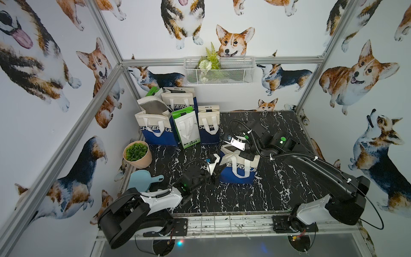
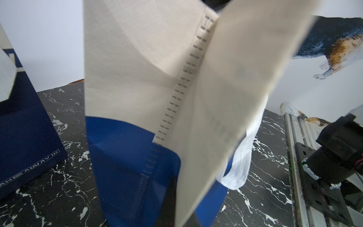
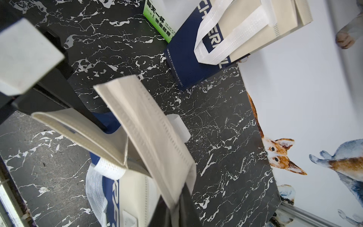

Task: Open the takeout bag
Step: Open the takeout bag at the center of the board.

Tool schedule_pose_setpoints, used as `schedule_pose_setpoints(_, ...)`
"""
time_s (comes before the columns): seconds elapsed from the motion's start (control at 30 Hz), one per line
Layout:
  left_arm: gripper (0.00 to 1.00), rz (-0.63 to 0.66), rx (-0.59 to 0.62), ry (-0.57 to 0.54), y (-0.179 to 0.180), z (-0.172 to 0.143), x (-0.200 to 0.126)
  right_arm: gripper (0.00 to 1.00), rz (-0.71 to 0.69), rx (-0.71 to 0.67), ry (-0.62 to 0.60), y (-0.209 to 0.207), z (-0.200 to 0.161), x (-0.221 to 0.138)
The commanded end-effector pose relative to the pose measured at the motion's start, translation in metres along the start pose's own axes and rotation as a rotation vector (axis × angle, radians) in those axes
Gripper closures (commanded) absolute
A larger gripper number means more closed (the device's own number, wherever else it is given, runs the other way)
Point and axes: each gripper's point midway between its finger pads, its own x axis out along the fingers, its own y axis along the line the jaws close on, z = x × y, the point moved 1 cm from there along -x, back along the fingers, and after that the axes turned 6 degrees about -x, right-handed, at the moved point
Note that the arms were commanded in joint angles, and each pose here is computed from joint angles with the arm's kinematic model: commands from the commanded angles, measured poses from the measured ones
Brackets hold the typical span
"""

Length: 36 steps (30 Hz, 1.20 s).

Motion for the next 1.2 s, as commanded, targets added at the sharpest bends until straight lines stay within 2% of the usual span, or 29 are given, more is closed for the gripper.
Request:
schedule_pose_setpoints(0.0,1.00,0.014,-0.012,0.068,0.003,-0.017,-0.001,0.97,0.021,-0.007,0.025,0.004,-0.005,-0.001)
schedule_pose_setpoints(0.07,1.00,0.014,-0.012,0.067,0.004,-0.016,0.000,1.00,0.016,-0.009,0.021,0.003,-0.004,-0.001)
schedule_pose_setpoints(1.17,1.00,0.005,-0.015,0.072,0.002,-0.017,0.001,1.00,0.001,-0.141,0.030,-0.007,0.002,-0.011)
